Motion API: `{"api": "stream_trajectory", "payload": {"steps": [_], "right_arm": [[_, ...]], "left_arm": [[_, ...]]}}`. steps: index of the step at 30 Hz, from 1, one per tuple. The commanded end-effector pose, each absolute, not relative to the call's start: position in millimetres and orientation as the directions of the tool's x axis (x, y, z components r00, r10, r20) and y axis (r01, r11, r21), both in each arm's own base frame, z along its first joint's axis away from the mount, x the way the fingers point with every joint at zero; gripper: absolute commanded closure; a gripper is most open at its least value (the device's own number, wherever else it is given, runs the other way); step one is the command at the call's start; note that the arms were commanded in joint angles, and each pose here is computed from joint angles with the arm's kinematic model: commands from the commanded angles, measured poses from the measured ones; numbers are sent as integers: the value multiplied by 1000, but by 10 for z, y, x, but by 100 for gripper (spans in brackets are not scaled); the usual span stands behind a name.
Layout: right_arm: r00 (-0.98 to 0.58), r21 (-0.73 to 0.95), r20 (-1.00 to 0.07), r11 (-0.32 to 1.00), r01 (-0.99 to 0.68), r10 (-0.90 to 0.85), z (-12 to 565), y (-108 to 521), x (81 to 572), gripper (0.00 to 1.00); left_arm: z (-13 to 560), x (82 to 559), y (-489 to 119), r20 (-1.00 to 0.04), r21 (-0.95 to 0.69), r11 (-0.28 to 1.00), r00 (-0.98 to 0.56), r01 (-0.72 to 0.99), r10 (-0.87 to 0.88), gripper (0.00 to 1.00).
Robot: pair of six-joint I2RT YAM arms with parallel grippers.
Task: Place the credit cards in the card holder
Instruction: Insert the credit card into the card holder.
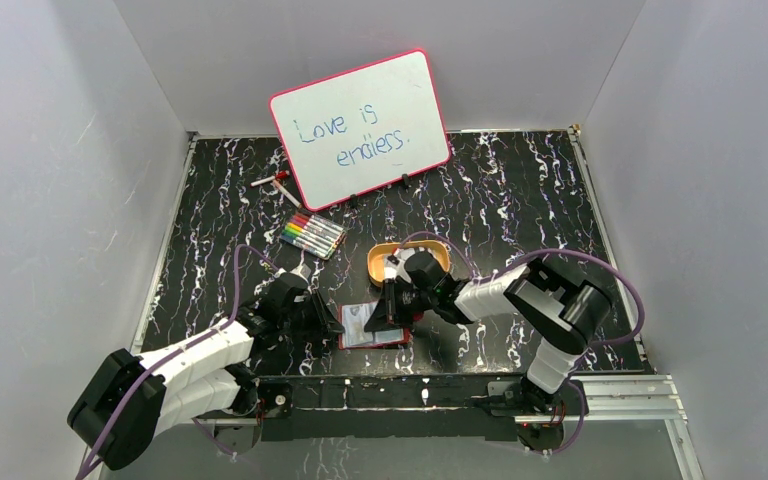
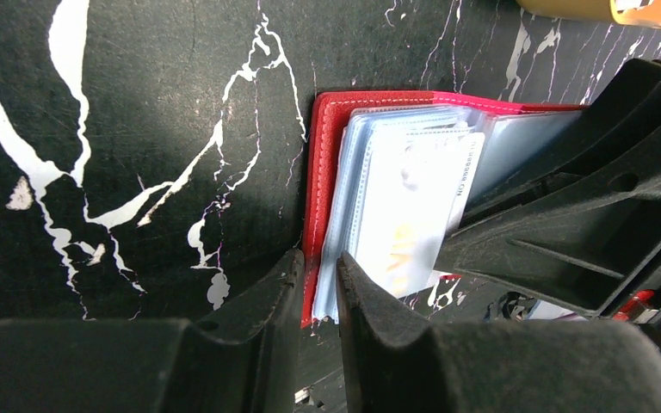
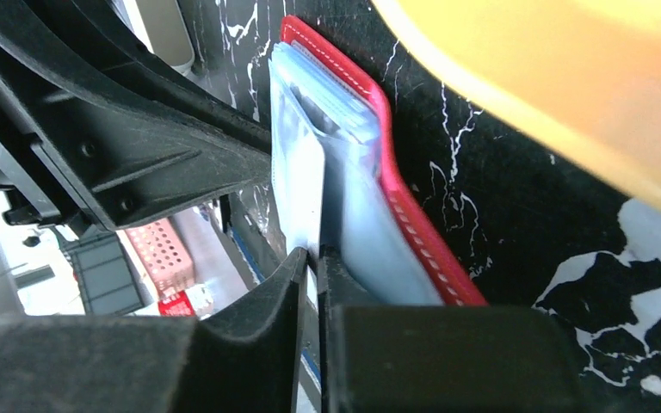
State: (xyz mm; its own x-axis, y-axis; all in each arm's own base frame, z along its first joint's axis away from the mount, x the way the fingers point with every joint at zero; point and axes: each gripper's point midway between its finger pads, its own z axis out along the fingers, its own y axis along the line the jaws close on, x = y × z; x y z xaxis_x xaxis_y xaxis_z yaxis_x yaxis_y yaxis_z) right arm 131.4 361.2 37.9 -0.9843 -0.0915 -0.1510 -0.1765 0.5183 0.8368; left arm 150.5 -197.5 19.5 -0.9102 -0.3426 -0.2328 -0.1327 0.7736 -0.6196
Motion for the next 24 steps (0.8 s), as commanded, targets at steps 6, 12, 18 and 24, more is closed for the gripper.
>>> {"api": "stream_trajectory", "payload": {"steps": [6, 12, 18, 24], "right_arm": [[-966, 800, -246, 545, -251, -83, 599, 3660, 1408, 62], [-965, 769, -252, 591, -243, -70, 556, 3587, 1445, 58], [-965, 801, -242, 541, -257, -100, 590, 3722, 1415, 61], [-959, 807, -255, 519, -282, -124, 679, 3824, 1390, 62]], "left_arm": [[170, 1449, -1956, -226, -618, 775, -914, -134, -338, 81], [176, 1452, -1951, -229, -618, 775, -913, -133, -339, 81], [195, 1462, -1967, -230, -624, 770, -912, -131, -341, 81], [212, 1472, -1976, -234, -625, 771, -912, -123, -336, 81]]}}
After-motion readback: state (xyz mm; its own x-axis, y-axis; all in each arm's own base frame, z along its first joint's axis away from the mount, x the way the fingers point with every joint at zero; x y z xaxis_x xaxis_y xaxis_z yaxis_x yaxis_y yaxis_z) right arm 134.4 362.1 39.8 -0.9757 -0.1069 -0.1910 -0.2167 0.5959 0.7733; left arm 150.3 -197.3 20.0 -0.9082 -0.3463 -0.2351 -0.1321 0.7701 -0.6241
